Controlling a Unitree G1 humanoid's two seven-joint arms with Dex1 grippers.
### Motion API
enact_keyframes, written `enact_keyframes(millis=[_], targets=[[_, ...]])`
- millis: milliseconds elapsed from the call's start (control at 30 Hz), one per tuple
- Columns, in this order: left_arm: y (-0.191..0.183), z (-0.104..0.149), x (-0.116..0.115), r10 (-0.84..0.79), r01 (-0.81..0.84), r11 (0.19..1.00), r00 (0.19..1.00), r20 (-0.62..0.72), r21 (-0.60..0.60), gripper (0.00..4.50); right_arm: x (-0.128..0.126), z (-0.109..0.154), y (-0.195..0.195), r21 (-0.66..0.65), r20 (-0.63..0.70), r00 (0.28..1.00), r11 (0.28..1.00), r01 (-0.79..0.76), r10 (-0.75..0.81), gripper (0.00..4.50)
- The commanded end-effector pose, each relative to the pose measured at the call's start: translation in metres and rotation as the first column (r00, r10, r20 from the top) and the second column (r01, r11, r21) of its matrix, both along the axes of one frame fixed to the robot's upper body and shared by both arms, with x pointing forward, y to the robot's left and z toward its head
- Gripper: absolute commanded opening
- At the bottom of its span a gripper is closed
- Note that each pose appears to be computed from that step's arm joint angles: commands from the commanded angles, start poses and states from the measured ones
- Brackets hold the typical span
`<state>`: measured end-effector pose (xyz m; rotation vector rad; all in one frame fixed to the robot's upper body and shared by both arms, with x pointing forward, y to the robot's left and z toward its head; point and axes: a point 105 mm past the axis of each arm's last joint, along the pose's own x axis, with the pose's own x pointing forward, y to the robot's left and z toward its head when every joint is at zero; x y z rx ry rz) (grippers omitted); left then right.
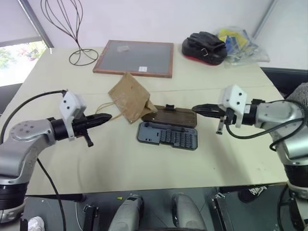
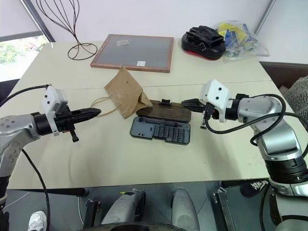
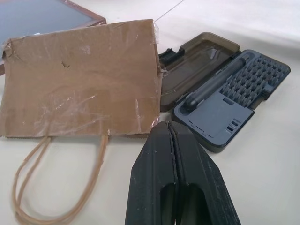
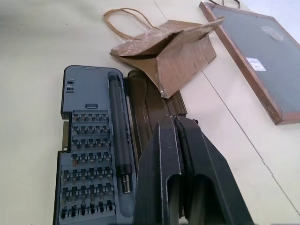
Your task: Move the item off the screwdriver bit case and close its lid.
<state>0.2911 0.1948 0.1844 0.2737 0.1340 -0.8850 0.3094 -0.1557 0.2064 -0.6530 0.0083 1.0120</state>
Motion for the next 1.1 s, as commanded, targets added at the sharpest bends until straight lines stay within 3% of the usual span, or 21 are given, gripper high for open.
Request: enact_keyframes(millis=[33,867,1000,1100], targets=[[-0.005,0.009,-0.002,-0.024,0.024,1.000,0.999,0.038,0.010,0.00,-0.001,0.010,0.003,-0.002,0.060,0.998,1.000,-0.001,0.001,0.03],[-0.008,0.003,-0.003,-0.013,0.013,1.000,0.999,0.030,0.007,0.00,0.009,0.012,0.010,0.036,0.094,0.995,0.999,0.020,-0.023,0.03],[-0.010,-0.002,-0.002,0.009,-0.009,1.000,1.000,0.027,-0.014,0.00,0.021,0.010,0.028,0.169,0.052,0.995,0.983,0.070,-0.080,1.31],[-0.009,-0.005,0.003,0.053,-0.052,0.998,0.998,0.039,-0.047,0.00,0.029,0.004,0.043,0.232,0.017,0.993,0.966,0.110,-0.118,2.92]])
